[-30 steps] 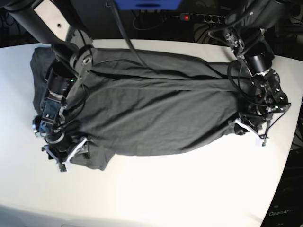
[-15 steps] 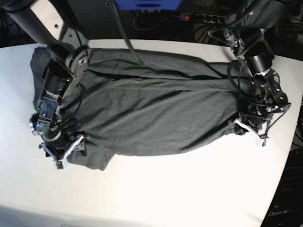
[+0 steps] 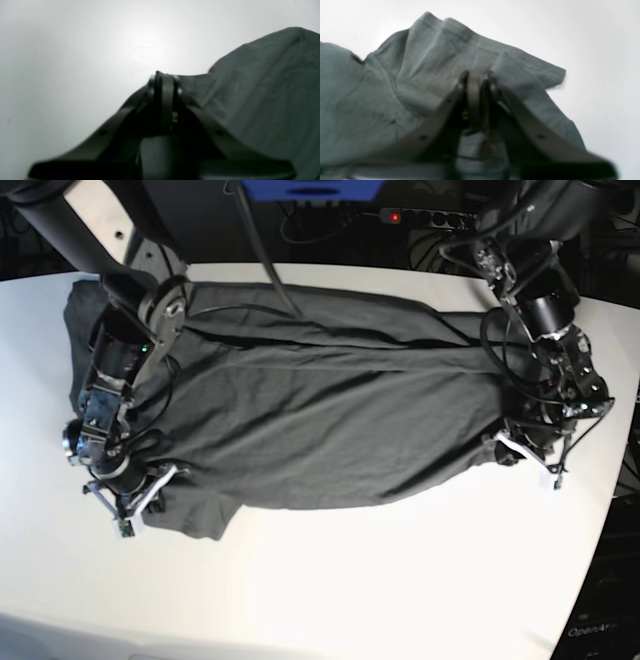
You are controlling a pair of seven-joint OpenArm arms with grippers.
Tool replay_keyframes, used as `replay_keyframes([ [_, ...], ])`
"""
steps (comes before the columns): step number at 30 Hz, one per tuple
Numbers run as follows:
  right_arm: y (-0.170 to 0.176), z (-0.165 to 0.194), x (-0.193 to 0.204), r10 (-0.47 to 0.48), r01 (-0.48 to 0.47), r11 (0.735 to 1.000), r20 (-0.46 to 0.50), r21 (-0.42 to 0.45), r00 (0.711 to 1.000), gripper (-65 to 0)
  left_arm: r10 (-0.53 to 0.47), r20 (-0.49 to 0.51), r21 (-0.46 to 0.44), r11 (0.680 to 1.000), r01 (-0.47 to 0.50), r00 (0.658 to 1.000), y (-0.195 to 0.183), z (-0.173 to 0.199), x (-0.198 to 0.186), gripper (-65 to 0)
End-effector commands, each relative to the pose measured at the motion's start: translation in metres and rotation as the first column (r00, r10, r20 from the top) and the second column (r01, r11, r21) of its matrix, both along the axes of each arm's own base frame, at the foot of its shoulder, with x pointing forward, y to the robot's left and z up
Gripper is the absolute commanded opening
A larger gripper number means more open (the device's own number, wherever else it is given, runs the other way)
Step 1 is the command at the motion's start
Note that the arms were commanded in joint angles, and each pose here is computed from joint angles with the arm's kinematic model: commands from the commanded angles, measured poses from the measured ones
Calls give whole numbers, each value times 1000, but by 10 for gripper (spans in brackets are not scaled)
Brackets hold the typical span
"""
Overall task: Fold the T-shirt properly
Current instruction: 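Regrip the folded corner with the right gripper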
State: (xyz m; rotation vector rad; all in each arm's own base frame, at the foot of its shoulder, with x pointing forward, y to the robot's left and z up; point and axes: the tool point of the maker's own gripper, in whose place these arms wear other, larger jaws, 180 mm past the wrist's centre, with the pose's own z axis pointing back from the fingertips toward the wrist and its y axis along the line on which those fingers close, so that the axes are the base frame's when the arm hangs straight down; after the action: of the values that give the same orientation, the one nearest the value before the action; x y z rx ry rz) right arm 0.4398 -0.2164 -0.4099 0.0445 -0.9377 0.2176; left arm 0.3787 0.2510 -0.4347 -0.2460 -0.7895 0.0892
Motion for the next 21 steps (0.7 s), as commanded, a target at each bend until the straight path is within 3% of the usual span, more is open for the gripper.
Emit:
replay_keyframes([
  [1, -5, 23, 16, -11, 10, 1000, 73, 5, 997, -641, -7, -8, 21, 1000, 7, 1000, 3, 4, 3, -626],
  [10, -16, 22, 11, -16, 18, 1000, 72, -17, 997, -640, -6, -5, 20, 1000, 6, 1000, 4, 4, 3, -626],
  [15, -24, 37, -3, -27, 38, 998, 172, -59, 985, -638, -4, -2, 20, 1000, 4, 1000, 4, 5, 3, -626],
  [21, -25, 52, -10, -34, 56, 994, 220, -94, 975, -637, -4, -1, 20, 1000, 4, 1000, 4, 5, 4, -626],
])
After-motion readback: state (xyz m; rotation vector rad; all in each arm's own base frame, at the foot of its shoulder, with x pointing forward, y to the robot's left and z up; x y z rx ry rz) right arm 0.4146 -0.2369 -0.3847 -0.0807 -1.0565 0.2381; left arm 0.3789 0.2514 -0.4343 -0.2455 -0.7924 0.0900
